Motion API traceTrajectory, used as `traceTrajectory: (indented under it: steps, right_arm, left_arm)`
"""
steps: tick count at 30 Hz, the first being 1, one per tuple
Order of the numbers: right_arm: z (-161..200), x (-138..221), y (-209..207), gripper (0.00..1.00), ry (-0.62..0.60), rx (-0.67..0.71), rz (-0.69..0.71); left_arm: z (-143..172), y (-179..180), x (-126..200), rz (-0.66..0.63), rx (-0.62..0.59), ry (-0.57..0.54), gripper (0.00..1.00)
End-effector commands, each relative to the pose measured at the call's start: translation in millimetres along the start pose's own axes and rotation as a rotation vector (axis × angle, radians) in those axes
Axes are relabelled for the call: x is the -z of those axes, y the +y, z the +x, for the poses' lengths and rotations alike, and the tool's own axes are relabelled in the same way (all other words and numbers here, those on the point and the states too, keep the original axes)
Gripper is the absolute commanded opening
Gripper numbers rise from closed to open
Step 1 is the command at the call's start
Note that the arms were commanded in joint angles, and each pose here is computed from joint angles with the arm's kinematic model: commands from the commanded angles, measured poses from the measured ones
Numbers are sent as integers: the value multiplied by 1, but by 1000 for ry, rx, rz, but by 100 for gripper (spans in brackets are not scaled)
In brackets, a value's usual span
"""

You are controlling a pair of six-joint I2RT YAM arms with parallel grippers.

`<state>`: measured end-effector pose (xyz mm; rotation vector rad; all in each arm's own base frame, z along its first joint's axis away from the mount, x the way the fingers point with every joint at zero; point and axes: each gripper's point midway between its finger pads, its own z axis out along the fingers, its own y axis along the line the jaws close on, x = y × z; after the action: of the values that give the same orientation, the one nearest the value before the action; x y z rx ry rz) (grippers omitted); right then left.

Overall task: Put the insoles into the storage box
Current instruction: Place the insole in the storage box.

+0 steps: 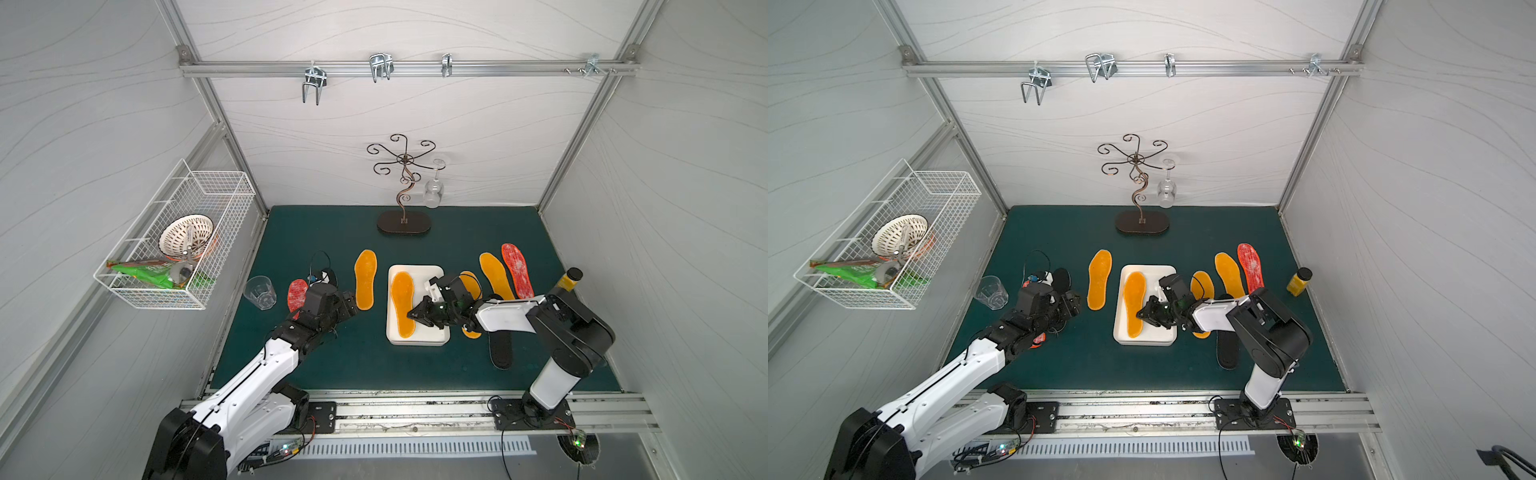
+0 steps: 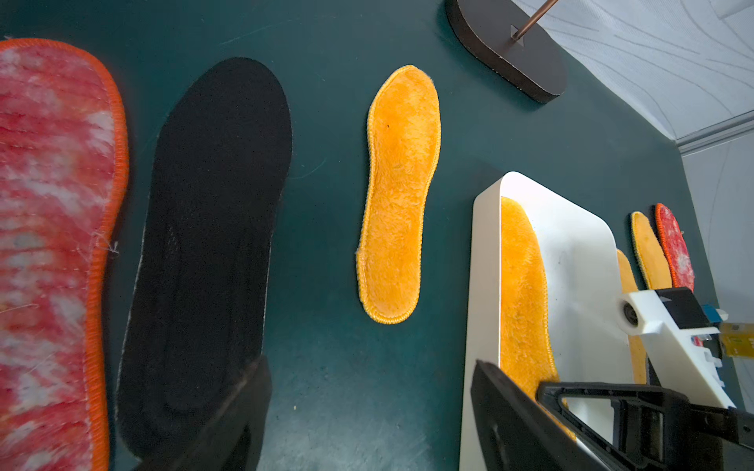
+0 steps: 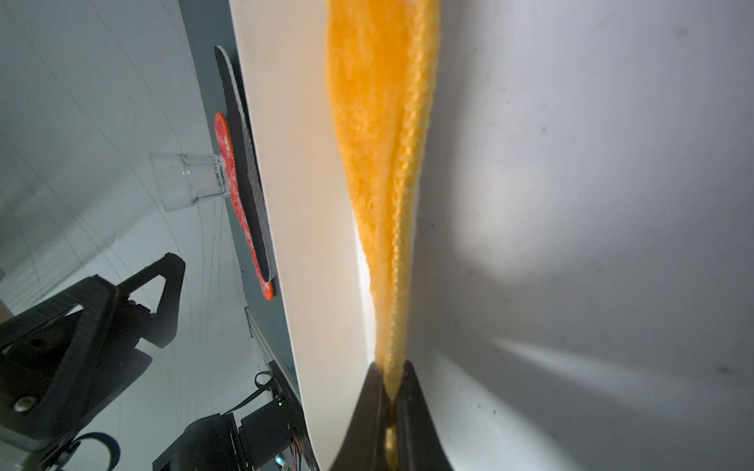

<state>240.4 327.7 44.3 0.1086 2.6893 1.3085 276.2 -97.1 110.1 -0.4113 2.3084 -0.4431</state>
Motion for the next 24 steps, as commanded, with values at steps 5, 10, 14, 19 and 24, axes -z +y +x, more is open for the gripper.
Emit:
traceTrajectory:
  steps: [5,10,14,19,24]
  right_arm:
    - [-7,10,3,0,-84,-44,17]
    - [-12,11,6,0,-114,-43,20]
    - [-11,4,9,0,-96,-34,16]
    - [-10,-4,11,0,-77,-44,0]
    - [-11,-9,20,0,-60,-61,-48]
  left_arm:
    - [-17,-9,4,11,-2,-42,83]
    - [-15,-7,4,6,-1,-37,83]
    - [-13,-5,4,1,-1,-37,83]
    - [-13,-4,5,-1,2,-37,83]
    - [-13,-4,7,0,5,-41,83]
